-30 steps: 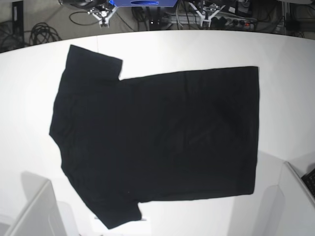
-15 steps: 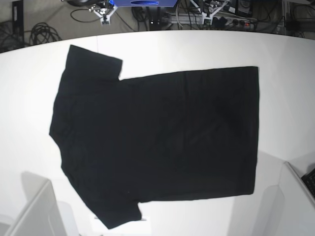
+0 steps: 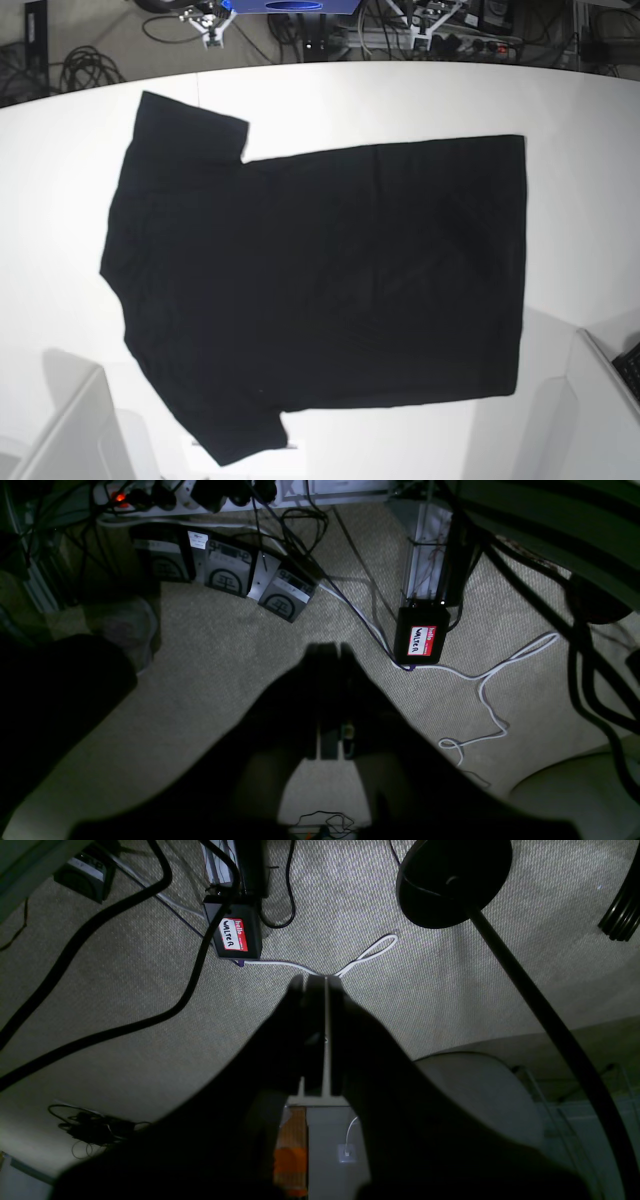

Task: Fold the T-shirt properly

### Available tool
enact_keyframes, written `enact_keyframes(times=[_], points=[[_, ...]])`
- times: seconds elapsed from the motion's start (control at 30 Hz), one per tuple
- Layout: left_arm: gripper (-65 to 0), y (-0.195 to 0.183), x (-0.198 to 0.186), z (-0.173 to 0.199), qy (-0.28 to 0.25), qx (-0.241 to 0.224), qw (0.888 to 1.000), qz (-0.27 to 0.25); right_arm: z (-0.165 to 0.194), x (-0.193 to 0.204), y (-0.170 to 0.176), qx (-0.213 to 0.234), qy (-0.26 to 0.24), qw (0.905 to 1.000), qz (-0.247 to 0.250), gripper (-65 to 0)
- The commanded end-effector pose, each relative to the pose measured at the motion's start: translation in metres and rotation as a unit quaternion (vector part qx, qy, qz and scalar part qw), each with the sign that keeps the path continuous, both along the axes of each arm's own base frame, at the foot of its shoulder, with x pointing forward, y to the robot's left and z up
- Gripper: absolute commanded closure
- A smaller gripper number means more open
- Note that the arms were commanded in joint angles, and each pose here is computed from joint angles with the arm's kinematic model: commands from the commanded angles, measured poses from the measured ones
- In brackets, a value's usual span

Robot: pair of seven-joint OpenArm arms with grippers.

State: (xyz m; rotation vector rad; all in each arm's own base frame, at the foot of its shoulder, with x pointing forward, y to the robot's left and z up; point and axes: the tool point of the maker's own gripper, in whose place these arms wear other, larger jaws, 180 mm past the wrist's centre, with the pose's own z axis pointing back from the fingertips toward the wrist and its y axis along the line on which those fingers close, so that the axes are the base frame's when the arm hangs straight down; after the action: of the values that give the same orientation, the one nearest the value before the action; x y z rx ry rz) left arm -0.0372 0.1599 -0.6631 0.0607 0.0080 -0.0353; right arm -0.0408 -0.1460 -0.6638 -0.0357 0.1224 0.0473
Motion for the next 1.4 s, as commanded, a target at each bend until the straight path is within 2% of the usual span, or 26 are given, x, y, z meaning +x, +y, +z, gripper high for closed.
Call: enact_keyframes(times=[0.0,0.3,0.5,0.67,0.83,0.93,1.1,1.37], points=[[0.0,0.002,-0.004,0.0,0.004,0.002,1.0,0.001,0.0,-0.002,-0.007,-0.005,-0.002,1.0,0.001,0.0],[0.0,0.002,-0.006,0.001,0.003,0.002,1.0,0.0,0.002,-0.004,-0.023,-0.017,-0.011,0.9998,0.004,0.0],[0.0,0.001,-0.037,0.003,0.024,0.0,1.0,-0.01,0.004,-0.015,-0.035,-0.026,-0.006,0.9996,0.001,0.0],[0.0,0.012,-0.045,0.01,-0.016,0.006,1.0,-0.014,0.008,-0.018,-0.046,-0.033,-0.023,0.9992,0.004,0.0],[0.0,0.016,-0.063,0.015,-0.015,0.008,1.0,-0.016,0.013,-0.034,-0.048,-0.035,-0.029,0.9989,0.009,0.0],[0.0,0.017,-0.075,0.018,-0.008,0.009,1.0,-0.017,0.018,-0.048,-0.057,-0.045,-0.03,0.9983,-0.019,0.0],[0.0,0.031,-0.068,0.03,-0.047,0.017,0.998,-0.03,0.031,-0.057,-0.076,-0.069,-0.054,0.9946,-0.056,0.0],[0.0,0.045,-0.051,0.057,-0.108,0.024,0.993,-0.049,0.053,-0.056,-0.08,-0.075,-0.096,0.9915,-0.044,0.0]])
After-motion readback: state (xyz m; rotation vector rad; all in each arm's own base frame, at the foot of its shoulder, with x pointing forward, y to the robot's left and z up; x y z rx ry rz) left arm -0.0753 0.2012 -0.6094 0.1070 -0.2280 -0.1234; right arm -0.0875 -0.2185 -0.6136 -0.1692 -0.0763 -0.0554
